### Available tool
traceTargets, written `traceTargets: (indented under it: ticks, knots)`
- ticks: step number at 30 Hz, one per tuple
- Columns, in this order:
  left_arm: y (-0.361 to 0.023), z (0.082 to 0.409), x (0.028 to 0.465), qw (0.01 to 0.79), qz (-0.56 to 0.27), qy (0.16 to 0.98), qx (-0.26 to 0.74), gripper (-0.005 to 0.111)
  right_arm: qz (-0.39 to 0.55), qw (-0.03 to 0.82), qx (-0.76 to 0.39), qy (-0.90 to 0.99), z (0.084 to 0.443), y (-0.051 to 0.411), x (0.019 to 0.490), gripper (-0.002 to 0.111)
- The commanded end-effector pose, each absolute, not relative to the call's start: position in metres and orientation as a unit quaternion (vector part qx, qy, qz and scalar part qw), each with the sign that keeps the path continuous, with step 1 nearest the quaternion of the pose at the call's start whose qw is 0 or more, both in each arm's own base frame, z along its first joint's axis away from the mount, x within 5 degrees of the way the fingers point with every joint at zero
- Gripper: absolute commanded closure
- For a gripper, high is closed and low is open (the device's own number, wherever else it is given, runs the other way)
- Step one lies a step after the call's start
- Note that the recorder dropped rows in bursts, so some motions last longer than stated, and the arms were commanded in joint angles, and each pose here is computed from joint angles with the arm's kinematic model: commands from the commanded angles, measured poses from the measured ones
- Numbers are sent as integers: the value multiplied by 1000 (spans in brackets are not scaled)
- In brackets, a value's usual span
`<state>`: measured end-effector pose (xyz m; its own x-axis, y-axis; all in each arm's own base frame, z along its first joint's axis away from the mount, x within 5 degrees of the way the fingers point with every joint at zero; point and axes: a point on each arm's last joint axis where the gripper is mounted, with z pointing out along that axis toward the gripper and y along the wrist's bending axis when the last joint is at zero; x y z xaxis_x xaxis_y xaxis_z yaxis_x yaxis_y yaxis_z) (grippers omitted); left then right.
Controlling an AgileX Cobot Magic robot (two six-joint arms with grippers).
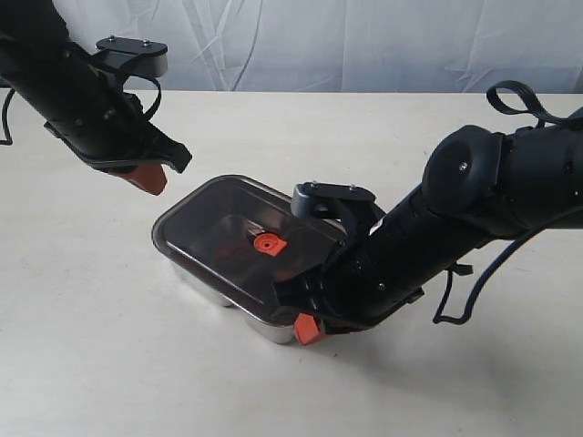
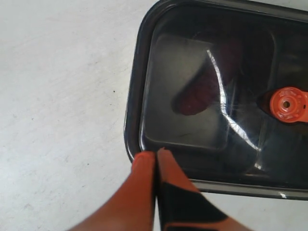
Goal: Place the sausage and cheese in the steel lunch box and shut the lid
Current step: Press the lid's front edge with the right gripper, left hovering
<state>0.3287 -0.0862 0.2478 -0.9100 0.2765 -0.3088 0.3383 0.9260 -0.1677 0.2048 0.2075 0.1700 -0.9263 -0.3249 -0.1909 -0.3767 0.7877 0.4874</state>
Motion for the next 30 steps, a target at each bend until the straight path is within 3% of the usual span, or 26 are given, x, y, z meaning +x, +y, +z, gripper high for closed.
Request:
traceTargets:
  ticks: [1,12,20,30]
  knots:
    - [-86,252,328,145,-110,970,160,107,268,66,-181,944,171,209,208,109]
    - [-85,251,326,134,-104,972,165,107,262,31,-214,941,178,204,198,109]
    - [-73,244,332,139,-36,980,136,107,176,75,-193,962,204,179,194,109]
    - [-72,197,352,104,-30,987,120,107,179,97,-183,962,216,175,191,109]
